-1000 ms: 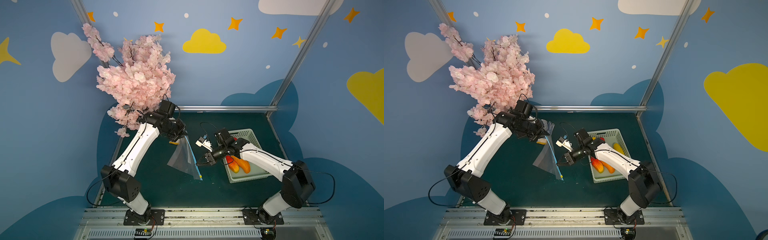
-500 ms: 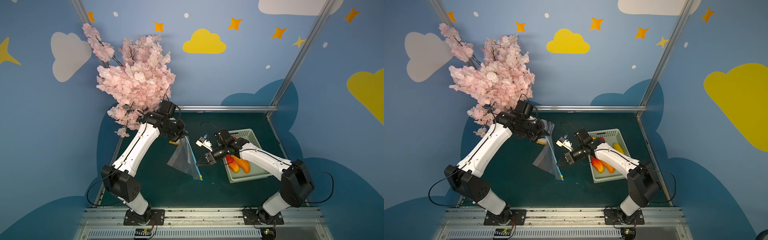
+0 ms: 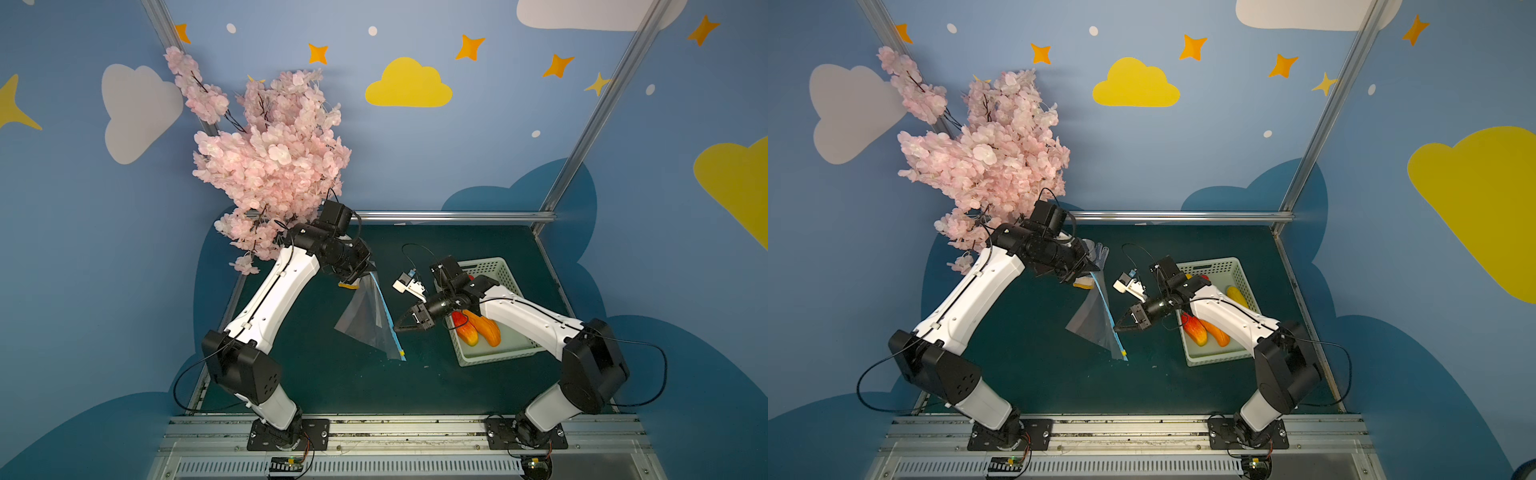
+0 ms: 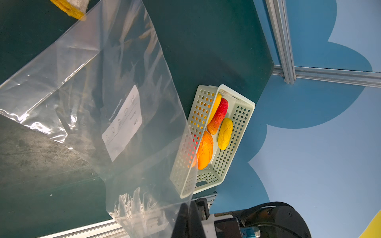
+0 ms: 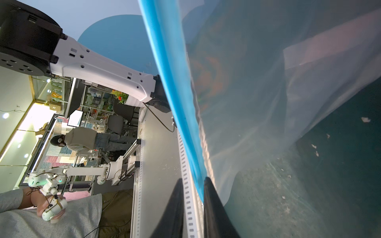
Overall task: Place the mango in a zip-top bag and seal the zipper
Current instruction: Open the zipper of the food storage bag at the center of the board.
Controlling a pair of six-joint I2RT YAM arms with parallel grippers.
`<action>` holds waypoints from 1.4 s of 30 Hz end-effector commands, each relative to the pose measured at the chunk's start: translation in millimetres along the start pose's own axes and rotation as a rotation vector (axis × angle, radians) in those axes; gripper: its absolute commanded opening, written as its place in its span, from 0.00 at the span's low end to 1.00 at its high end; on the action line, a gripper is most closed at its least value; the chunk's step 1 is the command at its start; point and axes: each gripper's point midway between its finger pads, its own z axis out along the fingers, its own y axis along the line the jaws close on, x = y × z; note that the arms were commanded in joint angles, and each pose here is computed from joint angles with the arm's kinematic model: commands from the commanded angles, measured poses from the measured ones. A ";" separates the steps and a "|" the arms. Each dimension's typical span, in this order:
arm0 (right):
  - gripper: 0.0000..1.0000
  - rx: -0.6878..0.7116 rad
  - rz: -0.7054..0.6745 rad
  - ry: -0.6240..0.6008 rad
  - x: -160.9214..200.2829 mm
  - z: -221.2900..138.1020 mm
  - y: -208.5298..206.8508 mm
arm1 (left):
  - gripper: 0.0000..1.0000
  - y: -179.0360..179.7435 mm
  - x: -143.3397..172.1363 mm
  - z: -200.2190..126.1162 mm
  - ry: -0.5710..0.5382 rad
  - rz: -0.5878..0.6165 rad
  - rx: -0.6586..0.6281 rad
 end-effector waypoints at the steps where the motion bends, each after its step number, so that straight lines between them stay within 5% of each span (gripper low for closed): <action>1: 0.17 -0.003 0.005 0.009 3.8 2.4 -7.6 | 0.03 -5.7 2.8 -6.2 -0.003 0.024 0.012; 27: 0.18 0.034 0.018 0.014 0.7 7.9 -16.0 | 0.03 -5.8 4.8 -5.2 -0.001 0.022 0.012; 33: 0.11 0.046 0.011 0.013 -1.0 9.6 -15.9 | 0.03 -5.6 5.3 -4.5 -0.002 0.022 0.010; 42: 0.18 0.133 -0.032 -0.014 -11.1 13.5 -11.0 | 0.03 0.4 4.3 -3.6 -0.018 -0.006 -0.008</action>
